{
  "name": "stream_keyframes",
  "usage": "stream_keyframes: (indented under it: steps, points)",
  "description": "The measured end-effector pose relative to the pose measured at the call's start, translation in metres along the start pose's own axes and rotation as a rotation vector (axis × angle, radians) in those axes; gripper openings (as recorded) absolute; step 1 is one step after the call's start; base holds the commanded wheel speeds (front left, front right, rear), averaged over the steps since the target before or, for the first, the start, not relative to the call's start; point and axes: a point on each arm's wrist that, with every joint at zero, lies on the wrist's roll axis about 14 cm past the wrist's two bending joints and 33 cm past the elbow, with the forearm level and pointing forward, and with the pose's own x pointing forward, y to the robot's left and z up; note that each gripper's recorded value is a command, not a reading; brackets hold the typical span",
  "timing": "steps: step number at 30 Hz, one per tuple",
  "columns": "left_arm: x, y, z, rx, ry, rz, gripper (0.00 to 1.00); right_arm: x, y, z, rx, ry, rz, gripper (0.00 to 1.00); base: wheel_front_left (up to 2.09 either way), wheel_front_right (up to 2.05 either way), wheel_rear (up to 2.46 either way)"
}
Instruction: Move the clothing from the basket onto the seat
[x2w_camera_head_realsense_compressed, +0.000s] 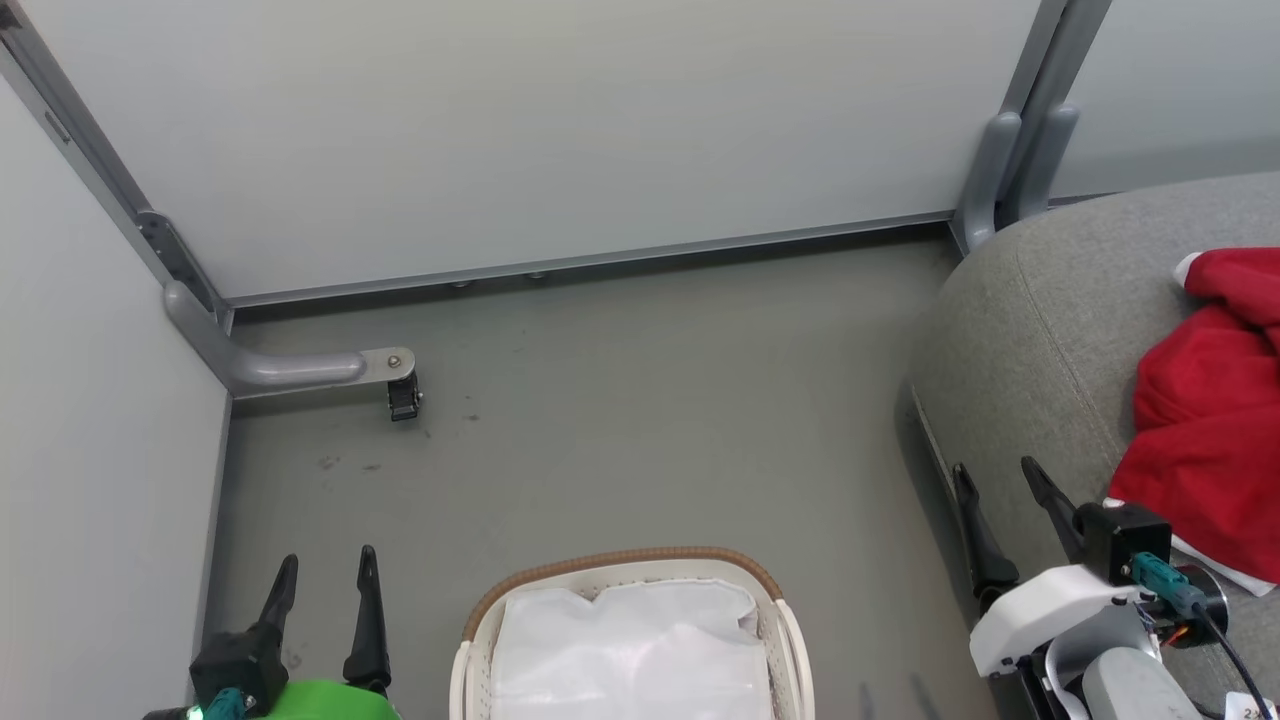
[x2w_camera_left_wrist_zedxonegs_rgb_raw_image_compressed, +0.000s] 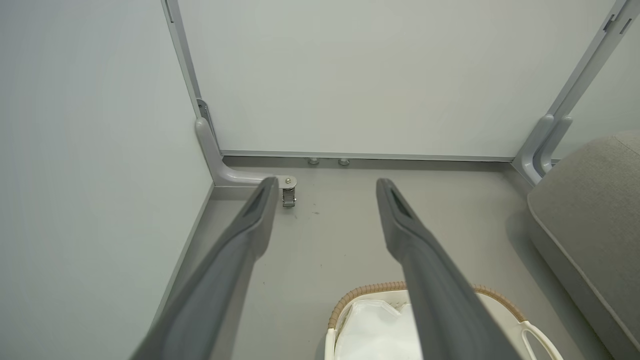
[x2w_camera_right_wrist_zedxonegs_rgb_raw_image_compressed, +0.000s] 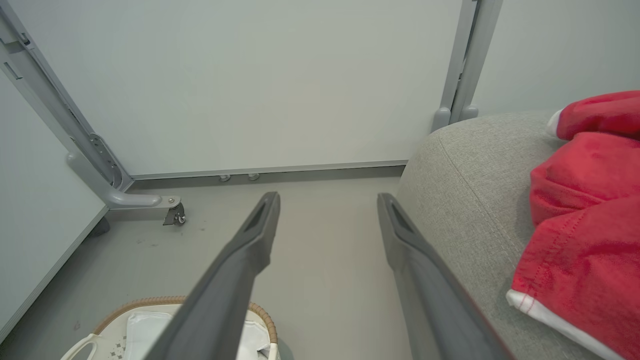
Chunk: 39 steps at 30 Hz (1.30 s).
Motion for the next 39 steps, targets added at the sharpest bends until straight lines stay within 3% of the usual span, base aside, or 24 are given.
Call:
stream_keyframes:
  steps: [8, 9, 16, 39]
  points:
    - [-0.015, 0.003, -0.003, -0.053, -0.001, 0.012, 1.0, -0.016, 0.007, -0.007, 0.007, 0.019, 0.012, 1.0, 0.0, 0.0, 0.0]
    - [-0.016, 0.001, -0.004, -0.054, 0.001, 0.008, 0.0, -0.017, 0.007, -0.009, 0.008, 0.023, 0.012, 0.0, 0.0, 0.0, 0.0]
    - [-0.019, 0.004, -0.019, -0.097, 0.056, 0.03, 0.0, -0.029, 0.006, -0.033, 0.066, 0.104, -0.016, 0.0, 0.0, 0.0, 0.0]
    - [-0.01, 0.017, -0.005, -0.475, 0.033, 0.108, 0.0, -0.025, -0.011, -0.019, 0.458, 0.066, -0.118, 0.0, 0.0, 0.0, 0.0]
